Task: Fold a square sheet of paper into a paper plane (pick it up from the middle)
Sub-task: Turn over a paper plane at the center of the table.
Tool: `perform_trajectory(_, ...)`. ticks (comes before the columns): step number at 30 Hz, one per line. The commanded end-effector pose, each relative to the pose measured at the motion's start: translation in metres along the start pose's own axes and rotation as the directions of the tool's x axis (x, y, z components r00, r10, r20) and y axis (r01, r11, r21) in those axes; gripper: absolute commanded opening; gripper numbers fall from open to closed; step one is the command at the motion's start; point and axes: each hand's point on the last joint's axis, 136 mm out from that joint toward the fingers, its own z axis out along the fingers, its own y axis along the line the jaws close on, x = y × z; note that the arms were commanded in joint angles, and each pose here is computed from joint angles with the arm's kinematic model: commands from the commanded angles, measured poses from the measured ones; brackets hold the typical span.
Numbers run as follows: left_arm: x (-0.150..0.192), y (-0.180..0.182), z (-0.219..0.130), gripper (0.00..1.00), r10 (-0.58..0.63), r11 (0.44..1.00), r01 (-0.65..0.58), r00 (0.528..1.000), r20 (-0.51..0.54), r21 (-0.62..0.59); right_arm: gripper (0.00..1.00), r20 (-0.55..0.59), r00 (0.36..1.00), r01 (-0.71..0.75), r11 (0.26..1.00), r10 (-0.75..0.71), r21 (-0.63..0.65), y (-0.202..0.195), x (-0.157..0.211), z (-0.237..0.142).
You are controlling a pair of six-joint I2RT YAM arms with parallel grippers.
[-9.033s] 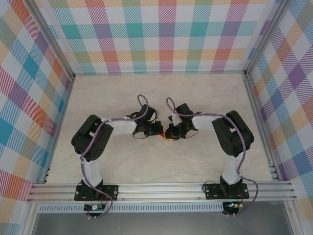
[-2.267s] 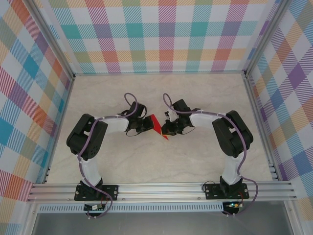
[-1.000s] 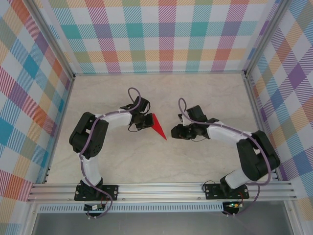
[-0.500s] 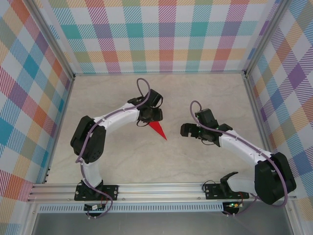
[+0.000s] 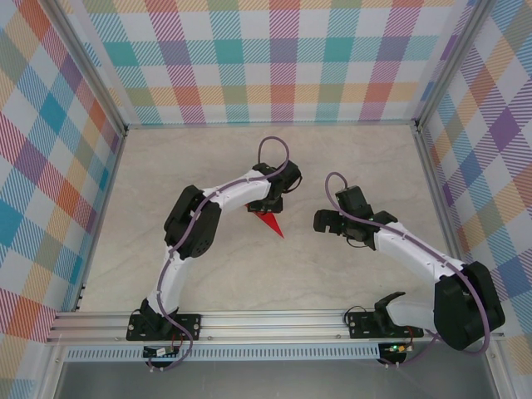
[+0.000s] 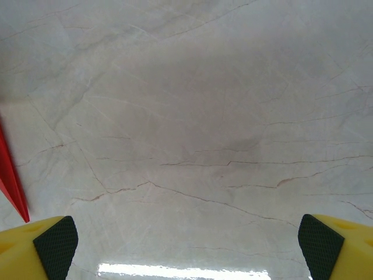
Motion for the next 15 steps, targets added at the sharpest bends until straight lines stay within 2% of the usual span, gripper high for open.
perform_trajectory(1,0.003,0.007,-0.003,0.53,0.003,0.999,-0.004,1.0,-0.013,-0.047,1.0,-0.009,1.0,-0.012,0.999,0.012,0.034,-0.01,0.006,-0.001)
perform_trajectory(15,0.007,0.011,-0.018,0.37,-0.055,0.998,0.054,0.998,0.006,0.009,1.0,-0.033,0.999,-0.018,0.999,0.019,0.049,-0.011,0.008,0.005)
